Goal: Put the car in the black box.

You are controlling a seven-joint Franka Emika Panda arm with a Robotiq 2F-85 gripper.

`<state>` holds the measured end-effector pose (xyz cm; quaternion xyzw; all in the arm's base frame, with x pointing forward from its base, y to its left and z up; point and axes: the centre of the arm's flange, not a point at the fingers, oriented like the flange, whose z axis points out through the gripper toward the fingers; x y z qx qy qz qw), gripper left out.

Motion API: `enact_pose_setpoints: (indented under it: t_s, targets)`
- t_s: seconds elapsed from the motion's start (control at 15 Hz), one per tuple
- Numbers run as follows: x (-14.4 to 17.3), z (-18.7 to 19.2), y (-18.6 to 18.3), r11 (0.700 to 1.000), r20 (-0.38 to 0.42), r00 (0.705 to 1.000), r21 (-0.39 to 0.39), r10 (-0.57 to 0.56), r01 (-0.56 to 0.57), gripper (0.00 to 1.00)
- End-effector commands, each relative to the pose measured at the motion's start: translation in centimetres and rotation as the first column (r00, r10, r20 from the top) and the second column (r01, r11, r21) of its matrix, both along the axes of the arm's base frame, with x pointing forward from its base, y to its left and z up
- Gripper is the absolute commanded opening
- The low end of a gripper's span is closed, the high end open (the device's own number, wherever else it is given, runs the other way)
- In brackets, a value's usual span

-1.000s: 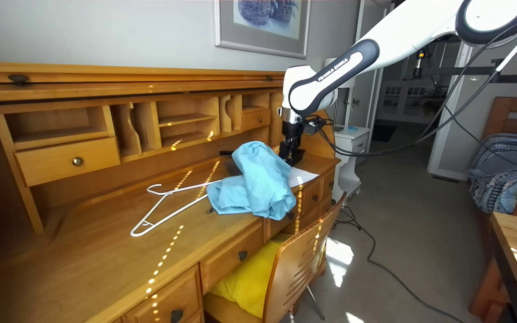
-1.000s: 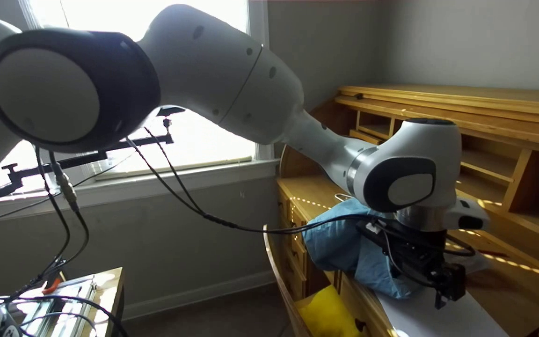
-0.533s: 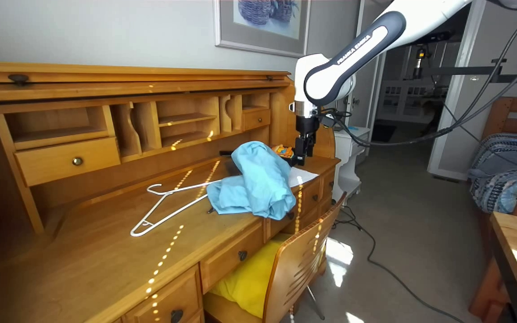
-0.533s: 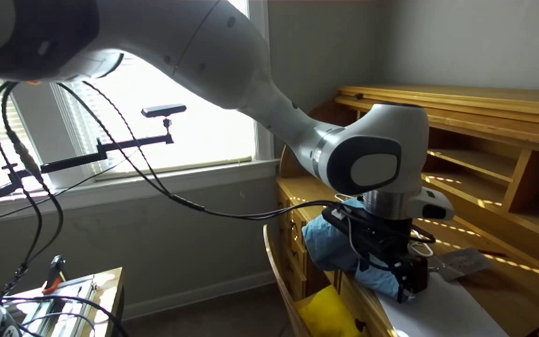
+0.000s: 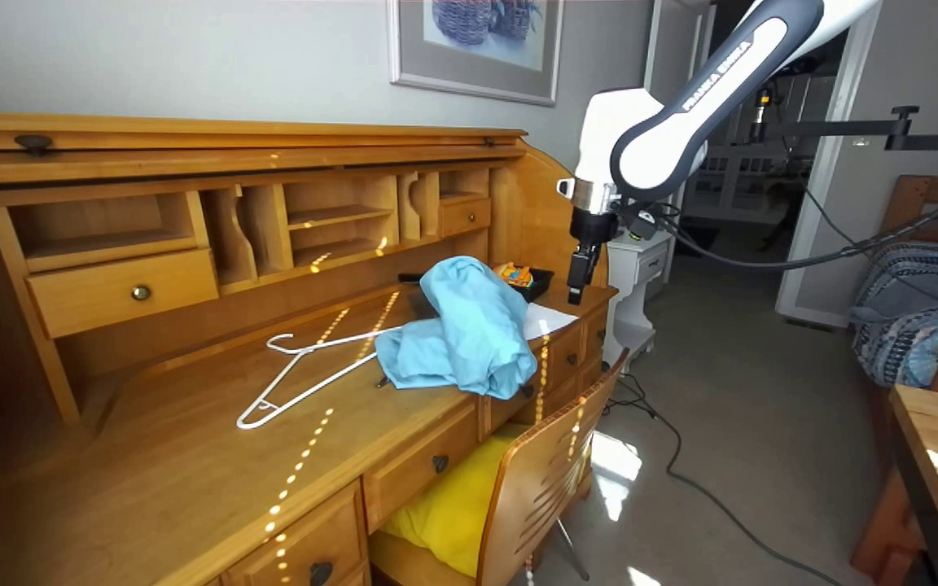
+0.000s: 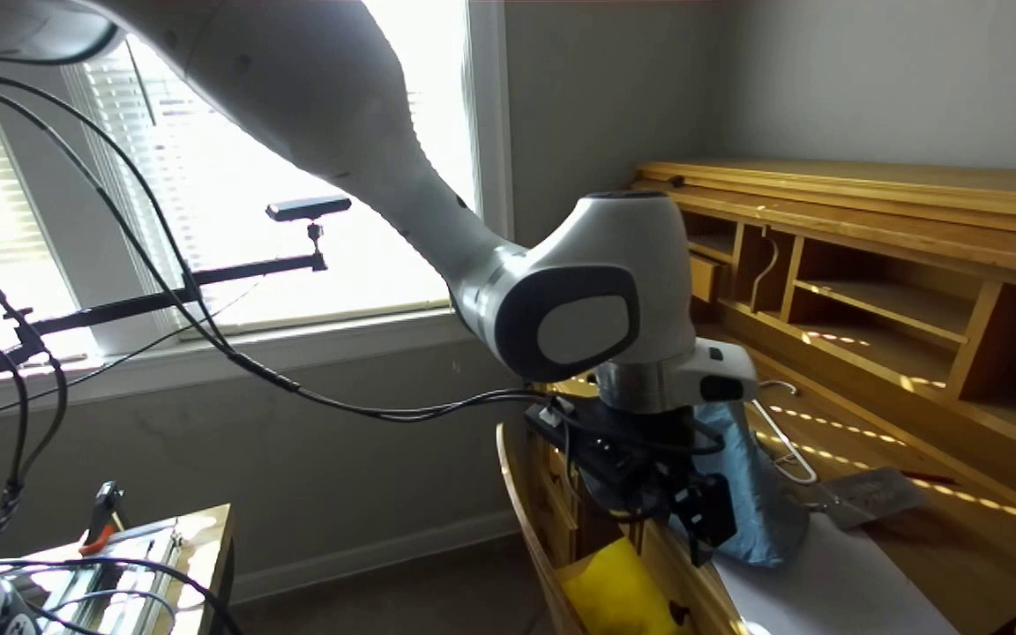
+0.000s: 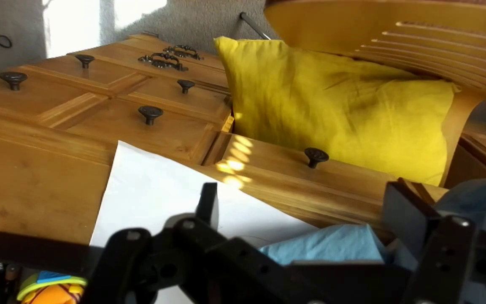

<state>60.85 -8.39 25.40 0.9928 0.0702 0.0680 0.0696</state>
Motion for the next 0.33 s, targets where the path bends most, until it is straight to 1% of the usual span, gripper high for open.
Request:
enact_pose_setpoints:
  t_s: [0.0,0.07,0.13,0.27]
  targets:
    - [-8.5,-0.1,1.8,1.0,0.056,0.998,-0.026,0.002,-0.001,1.0]
    - [-9.8,-0.5,2.1,1.0,0.082,0.997,-0.018,-0.015,0.017,1.0]
    - [-3.9,-0.8,0.7,1.0,0.042,0.999,-0.003,0.002,-0.002,1.0]
    - [-6.1,-1.3,1.2,1.0,0.057,0.998,0.004,-0.007,0.006,1.0]
